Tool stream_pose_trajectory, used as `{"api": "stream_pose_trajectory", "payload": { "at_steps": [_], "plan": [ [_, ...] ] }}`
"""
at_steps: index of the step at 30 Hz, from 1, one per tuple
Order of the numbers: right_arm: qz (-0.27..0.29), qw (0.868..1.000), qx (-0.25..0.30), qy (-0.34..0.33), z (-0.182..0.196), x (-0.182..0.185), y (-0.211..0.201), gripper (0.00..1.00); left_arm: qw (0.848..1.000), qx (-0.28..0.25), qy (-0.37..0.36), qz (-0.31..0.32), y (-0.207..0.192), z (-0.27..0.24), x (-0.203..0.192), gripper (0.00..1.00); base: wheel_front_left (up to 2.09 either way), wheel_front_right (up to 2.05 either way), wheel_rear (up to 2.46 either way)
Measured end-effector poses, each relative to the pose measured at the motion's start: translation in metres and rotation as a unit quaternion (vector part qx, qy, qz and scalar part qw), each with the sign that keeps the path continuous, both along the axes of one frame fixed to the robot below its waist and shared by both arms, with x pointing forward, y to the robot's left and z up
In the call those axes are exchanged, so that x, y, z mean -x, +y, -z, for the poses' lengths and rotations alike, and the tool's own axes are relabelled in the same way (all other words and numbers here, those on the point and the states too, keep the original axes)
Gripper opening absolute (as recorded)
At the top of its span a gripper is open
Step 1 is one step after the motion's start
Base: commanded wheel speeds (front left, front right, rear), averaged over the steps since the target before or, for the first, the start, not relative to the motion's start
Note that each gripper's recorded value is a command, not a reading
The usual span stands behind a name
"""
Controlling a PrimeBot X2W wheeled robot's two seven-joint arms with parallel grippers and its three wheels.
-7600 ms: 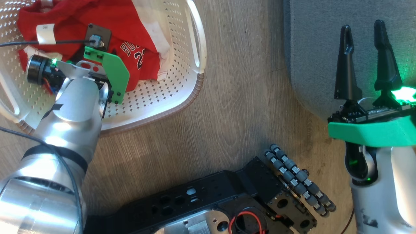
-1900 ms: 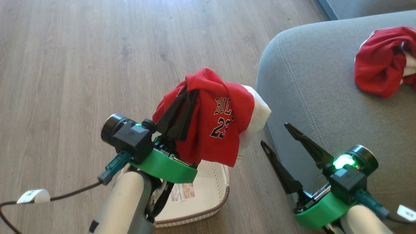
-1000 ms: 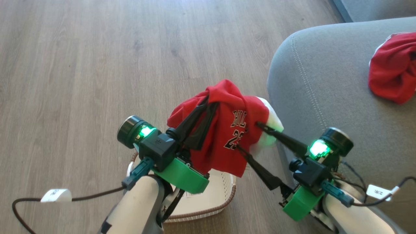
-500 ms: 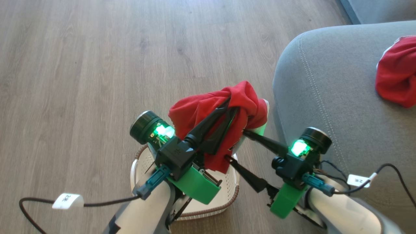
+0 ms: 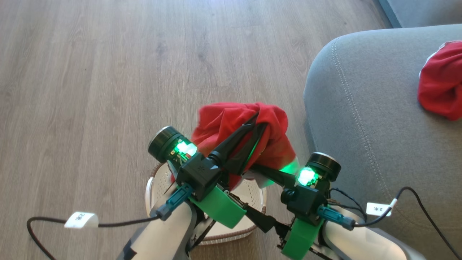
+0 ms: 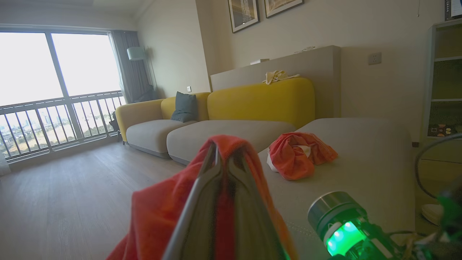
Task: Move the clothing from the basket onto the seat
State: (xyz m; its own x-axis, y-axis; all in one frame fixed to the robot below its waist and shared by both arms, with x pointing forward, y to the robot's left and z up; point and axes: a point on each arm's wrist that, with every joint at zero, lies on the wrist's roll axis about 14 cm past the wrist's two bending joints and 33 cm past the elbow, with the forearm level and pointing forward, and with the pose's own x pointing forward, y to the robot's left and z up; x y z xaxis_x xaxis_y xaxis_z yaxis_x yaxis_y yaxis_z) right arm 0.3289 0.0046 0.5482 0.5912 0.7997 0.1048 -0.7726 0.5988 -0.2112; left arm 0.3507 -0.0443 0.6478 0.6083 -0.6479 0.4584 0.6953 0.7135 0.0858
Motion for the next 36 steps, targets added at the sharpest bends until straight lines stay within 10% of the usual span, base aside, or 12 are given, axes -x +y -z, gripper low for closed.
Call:
{"api": "stream_pose_trajectory", "payload": {
  "at_steps": [18, 36],
  "plan": [
    [0.114, 0.992, -0.056, -0.009, -0.02, -0.04, -0.037, 1.0, 1.0, -0.004, 0.005, -0.002, -0.002, 0.004, 0.0, 0.0, 0.0, 0.0, 0.0],
    [0.175, 0.983, 0.008, -0.055, -0.013, -0.054, -0.058, 1.0, 1.0, 0.011, 0.011, 0.008, -0.004, -0.001, 0.006, 0.0, 0.0, 0.0, 0.0]
  ]
}}
